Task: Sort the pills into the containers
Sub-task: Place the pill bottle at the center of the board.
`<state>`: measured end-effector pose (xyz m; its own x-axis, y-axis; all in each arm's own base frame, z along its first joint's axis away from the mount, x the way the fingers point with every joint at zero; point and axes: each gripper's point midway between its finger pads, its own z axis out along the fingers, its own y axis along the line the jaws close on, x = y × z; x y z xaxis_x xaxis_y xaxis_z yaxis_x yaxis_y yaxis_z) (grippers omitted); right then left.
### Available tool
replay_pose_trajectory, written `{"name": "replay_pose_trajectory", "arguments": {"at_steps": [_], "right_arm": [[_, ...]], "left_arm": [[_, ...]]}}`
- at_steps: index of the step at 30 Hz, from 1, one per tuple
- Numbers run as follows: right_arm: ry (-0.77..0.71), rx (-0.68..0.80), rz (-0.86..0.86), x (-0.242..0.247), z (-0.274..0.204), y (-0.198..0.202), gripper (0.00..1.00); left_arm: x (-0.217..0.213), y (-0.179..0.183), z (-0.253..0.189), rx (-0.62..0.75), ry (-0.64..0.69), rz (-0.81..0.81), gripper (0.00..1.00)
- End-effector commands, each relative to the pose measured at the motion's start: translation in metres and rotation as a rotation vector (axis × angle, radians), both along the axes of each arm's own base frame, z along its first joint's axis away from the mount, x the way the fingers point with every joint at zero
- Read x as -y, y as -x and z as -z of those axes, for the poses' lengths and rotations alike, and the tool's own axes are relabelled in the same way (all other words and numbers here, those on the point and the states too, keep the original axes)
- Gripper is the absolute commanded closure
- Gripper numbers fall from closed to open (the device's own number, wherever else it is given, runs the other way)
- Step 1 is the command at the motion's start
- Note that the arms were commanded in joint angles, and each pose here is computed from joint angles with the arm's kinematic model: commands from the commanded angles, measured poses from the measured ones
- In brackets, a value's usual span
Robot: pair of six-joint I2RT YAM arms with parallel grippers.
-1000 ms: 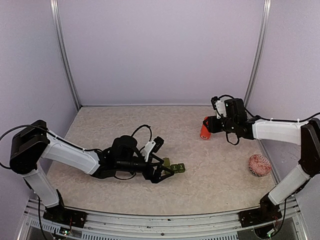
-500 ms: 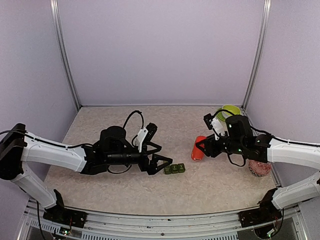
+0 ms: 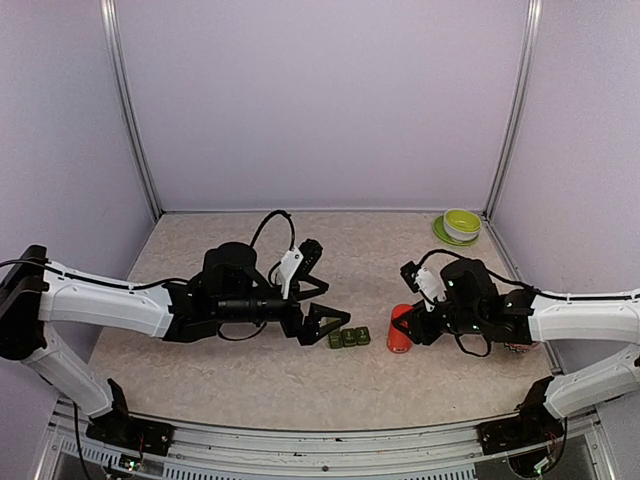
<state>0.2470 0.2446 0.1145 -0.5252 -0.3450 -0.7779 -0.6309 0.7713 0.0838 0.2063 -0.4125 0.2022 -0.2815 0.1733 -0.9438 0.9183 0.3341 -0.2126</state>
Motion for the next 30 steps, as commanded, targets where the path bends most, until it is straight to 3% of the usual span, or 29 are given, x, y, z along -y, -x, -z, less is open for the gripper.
{"name": "replay_pose_trajectory", "arguments": {"at_steps": [1,7,13,19,30], "right_arm": [[0.007,0.028,0.008,-0.004,0.001,0.000,0.51],[0.021,0.034,0.008,-0.003,0.005,0.004,0.46],[-0.014,0.047,0.009,0.002,-0.005,0.010,0.26],[-0.106,0.071,0.017,0.007,-0.036,0.019,0.12],[-0.174,0.037,0.438,0.075,-0.051,0.009,0.05]], "left_arm": [[0.013,-0.003,-0.010,0.048,-0.007,0.022,0.01],[0.025,-0.007,-0.012,0.059,-0.013,0.043,0.01],[0.034,-0.009,-0.013,0.104,-0.036,0.065,0.01],[0.046,-0.004,-0.011,0.169,-0.066,0.143,0.01],[0.088,-0.015,0.027,0.191,-0.218,0.262,0.02]]}}
